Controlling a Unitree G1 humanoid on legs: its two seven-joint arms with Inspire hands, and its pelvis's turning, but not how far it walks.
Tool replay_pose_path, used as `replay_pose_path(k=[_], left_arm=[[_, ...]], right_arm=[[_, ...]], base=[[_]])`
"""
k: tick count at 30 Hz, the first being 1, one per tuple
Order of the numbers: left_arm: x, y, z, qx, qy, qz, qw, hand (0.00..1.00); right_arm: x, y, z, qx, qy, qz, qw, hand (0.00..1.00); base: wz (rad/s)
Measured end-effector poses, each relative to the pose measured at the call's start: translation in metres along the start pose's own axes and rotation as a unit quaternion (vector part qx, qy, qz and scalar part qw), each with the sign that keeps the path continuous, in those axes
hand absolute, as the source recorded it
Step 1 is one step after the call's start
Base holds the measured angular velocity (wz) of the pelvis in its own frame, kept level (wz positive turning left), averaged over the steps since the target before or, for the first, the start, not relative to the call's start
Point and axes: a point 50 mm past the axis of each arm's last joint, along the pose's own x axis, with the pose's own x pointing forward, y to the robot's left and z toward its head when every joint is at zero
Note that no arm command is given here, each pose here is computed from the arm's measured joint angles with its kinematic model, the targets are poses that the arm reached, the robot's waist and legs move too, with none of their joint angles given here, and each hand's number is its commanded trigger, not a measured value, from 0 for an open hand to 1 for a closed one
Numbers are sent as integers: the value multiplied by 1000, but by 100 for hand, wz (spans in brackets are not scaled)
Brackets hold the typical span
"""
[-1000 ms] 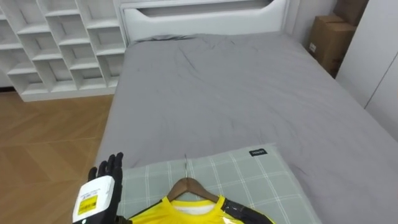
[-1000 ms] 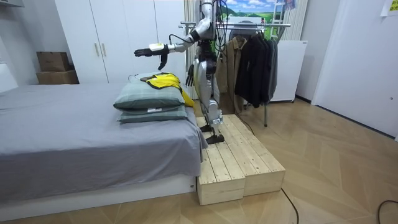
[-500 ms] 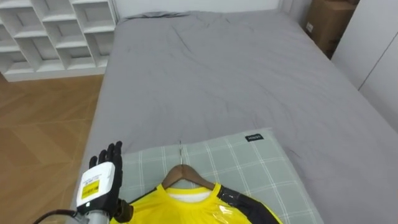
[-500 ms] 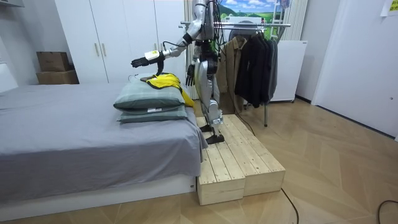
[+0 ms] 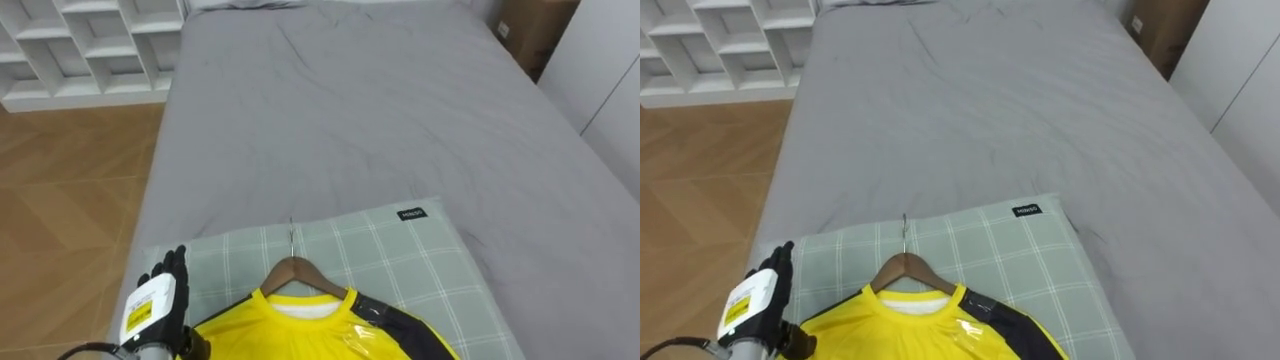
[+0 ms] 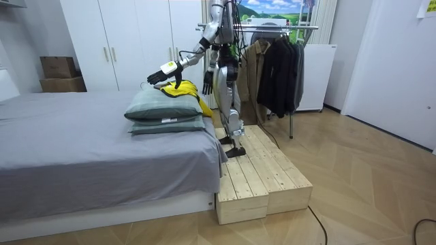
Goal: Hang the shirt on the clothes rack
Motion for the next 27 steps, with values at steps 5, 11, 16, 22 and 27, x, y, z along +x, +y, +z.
replay_pose_path(k=[5, 11, 16, 22, 27], left_arm=[[0, -5, 0, -30, 10, -45, 999, 0], [2, -9, 9, -22, -8, -85, 996, 0], [2, -11, 10, -19, -11, -104, 994, 0], [9, -9, 30, 5, -48, -121, 991, 0], [17, -1, 48, 23, -81, -114, 990, 0]], right_arm=[[0, -1, 2, -3, -1, -2, 1000, 0], [1, -2, 7, -4, -5, -5, 1000, 0], [1, -3, 9, -6, -5, -8, 1000, 0], [1, -8, 11, -5, -5, -13, 1000, 0], [1, -8, 17, -6, -16, -11, 1000, 0]], base=[[0], [0], [0], [1], [0]])
